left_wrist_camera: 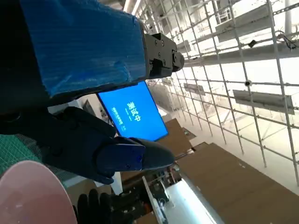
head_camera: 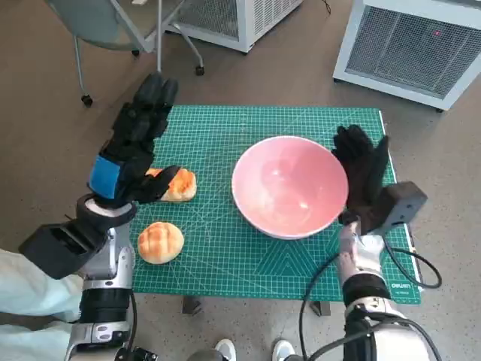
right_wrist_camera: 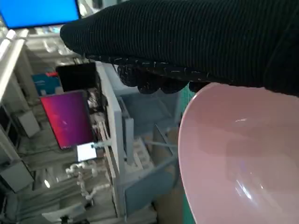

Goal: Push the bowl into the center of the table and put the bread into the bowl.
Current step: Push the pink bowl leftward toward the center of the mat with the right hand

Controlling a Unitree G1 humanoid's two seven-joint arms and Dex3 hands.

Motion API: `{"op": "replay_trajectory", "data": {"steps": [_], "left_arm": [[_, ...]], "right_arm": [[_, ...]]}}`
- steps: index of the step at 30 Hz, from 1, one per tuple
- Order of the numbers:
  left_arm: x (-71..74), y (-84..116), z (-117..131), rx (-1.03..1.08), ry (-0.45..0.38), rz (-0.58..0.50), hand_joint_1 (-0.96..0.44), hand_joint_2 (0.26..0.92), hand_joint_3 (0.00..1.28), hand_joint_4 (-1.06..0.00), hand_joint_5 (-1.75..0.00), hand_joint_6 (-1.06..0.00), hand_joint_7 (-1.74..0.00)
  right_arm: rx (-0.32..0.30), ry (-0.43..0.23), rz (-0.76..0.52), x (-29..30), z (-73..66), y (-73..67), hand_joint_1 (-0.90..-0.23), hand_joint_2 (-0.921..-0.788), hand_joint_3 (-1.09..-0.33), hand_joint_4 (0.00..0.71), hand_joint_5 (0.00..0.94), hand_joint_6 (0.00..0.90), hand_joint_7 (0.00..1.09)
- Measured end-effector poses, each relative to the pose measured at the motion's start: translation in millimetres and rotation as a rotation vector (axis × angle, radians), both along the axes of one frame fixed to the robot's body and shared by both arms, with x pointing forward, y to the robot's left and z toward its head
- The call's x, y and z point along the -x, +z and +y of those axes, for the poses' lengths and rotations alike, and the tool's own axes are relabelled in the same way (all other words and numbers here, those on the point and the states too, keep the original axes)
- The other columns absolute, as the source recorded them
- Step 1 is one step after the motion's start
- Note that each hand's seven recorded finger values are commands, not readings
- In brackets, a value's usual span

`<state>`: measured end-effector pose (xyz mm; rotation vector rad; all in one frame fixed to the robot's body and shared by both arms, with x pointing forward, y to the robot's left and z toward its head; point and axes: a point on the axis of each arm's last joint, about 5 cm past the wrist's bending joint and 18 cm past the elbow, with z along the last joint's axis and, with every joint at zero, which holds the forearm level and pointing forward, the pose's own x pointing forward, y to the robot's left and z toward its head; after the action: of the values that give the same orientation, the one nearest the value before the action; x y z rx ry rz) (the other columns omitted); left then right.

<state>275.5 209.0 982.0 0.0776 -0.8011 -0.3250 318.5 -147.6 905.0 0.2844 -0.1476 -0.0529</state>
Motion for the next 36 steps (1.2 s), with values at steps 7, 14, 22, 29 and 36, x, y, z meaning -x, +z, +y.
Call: {"op": "replay_trajectory", "data": {"steps": [7, 14, 22, 29, 36], "left_arm": [[1.2, -0.5, 0.3, 0.004, 0.006, 0.001, -0.64, 0.921, 0.38, -0.11, 0.0, -0.18, -0.05], [3.3, -2.8, 0.8, 0.009, 0.012, 0.015, -0.64, 0.921, 0.38, -0.11, 0.0, -0.19, -0.05], [4.7, -1.5, 0.6, 0.009, 0.01, 0.016, -0.64, 0.921, 0.38, -0.11, 0.0, -0.19, -0.05], [4.5, -1.7, 0.6, 0.011, 0.01, 0.022, -0.64, 0.921, 0.38, -0.11, 0.0, -0.2, -0.05], [4.5, -1.7, 0.6, 0.013, 0.012, 0.023, -0.63, 0.921, 0.38, -0.11, 0.0, -0.2, -0.05]], "right_arm": [[-0.036, 0.028, 0.028, -1.6, 9.4, 0.2, -0.623, -0.921, -0.762, 0.044, 0.006, 0.047, 0.39], [-0.035, 0.045, 0.044, -1.7, 13.9, -0.4, -0.631, -0.921, -0.755, 0.047, 0.005, 0.057, 0.38], [0.026, 0.059, 0.053, -1.7, 18.5, -0.1, -0.602, -0.921, -0.797, 0.057, 0.007, 0.066, 0.37], [0.076, 0.07, 0.049, -2.4, 17.1, 1.2, -0.617, -0.921, -0.803, 0.052, 0.003, 0.069, 0.36], [0.1, 0.061, -0.044, -5.3, 7.2, 10.6, -0.61, -0.921, -0.821, 0.049, 0.001, 0.067, 0.35]]}}
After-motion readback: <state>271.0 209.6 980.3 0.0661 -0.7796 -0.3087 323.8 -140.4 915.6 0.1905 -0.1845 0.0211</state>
